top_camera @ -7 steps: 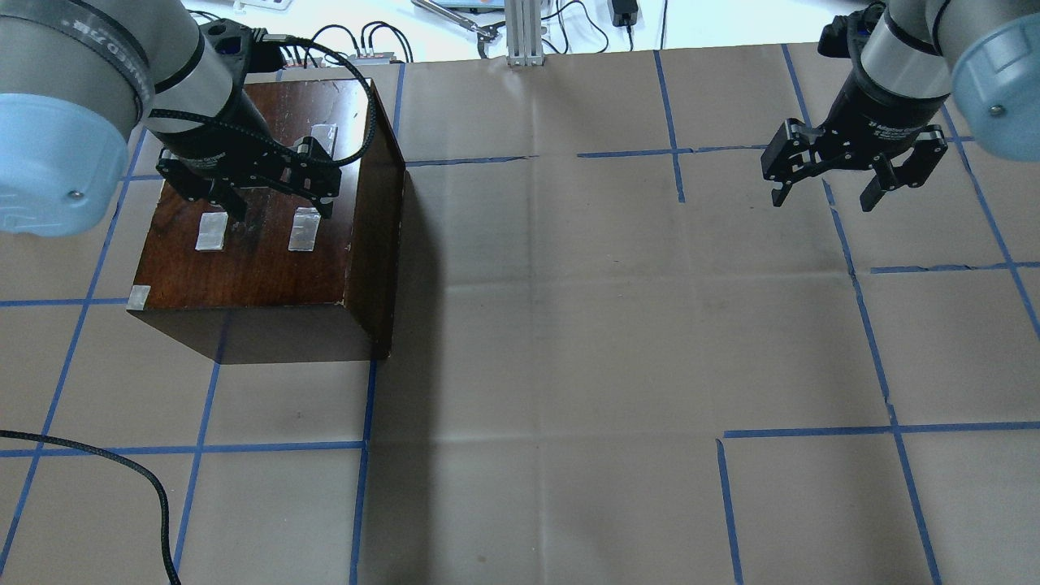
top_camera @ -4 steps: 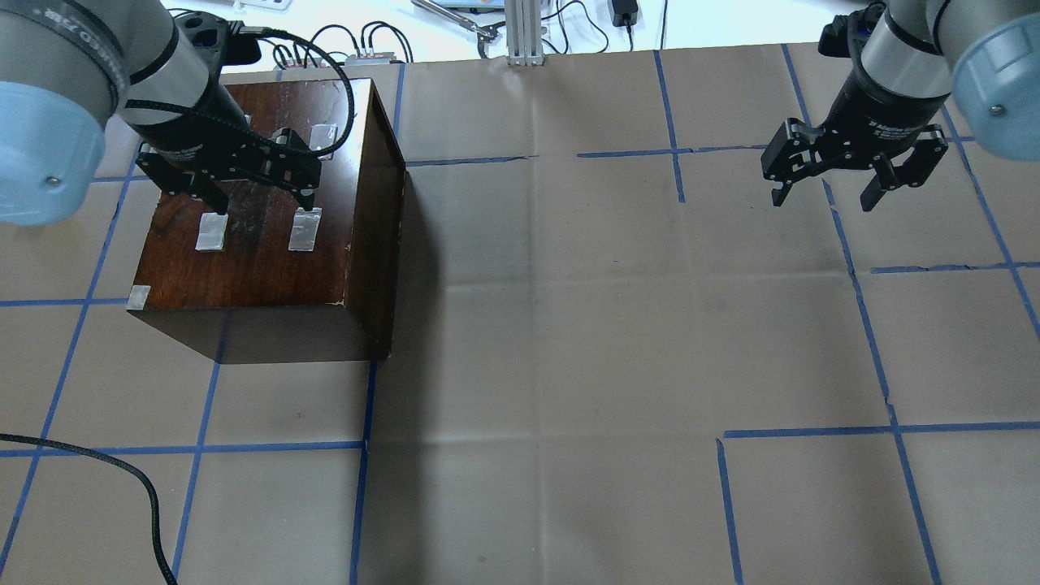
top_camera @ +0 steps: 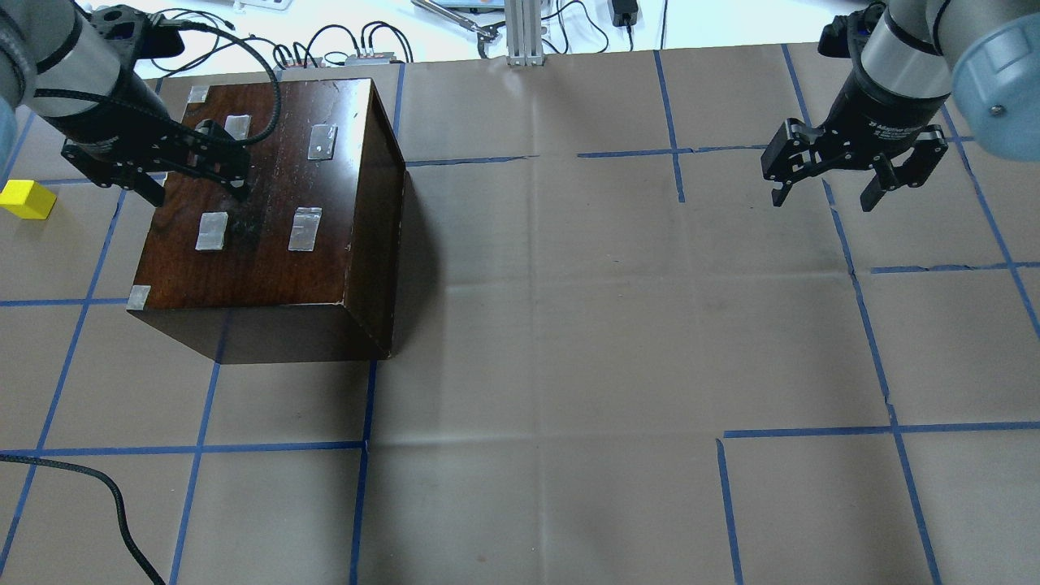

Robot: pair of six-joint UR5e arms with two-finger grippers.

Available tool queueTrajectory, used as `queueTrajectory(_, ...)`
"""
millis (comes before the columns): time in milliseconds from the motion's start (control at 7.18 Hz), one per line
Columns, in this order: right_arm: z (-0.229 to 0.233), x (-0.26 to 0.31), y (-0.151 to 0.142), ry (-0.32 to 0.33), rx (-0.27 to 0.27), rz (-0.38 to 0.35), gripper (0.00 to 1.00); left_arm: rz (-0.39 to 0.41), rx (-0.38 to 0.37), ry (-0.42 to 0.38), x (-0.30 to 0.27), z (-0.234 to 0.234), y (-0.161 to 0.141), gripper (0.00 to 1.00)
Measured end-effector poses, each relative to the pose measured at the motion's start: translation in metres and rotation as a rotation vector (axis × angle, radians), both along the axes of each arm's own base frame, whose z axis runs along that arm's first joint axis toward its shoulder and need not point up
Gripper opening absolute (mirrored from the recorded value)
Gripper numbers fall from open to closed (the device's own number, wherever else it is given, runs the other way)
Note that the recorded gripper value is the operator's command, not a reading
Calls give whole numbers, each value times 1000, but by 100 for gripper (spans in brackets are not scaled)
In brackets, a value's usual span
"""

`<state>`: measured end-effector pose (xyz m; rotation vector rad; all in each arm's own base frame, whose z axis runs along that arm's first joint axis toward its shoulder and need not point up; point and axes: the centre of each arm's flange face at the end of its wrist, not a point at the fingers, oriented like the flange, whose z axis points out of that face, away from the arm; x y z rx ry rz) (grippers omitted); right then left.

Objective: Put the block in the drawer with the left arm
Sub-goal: 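Lower the left gripper beside the drawer's white handle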

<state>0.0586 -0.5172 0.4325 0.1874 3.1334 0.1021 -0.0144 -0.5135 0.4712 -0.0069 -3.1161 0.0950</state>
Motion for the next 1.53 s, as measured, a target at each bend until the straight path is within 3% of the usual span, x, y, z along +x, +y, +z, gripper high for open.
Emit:
queueTrajectory(835, 0, 0, 0, 0, 0, 0, 100, -7, -47, 122, 160, -18, -6, 100)
queueTrajectory(1532, 0, 0, 0, 0, 0, 0, 100, -5, -30, 235, 231, -61, -38, 99)
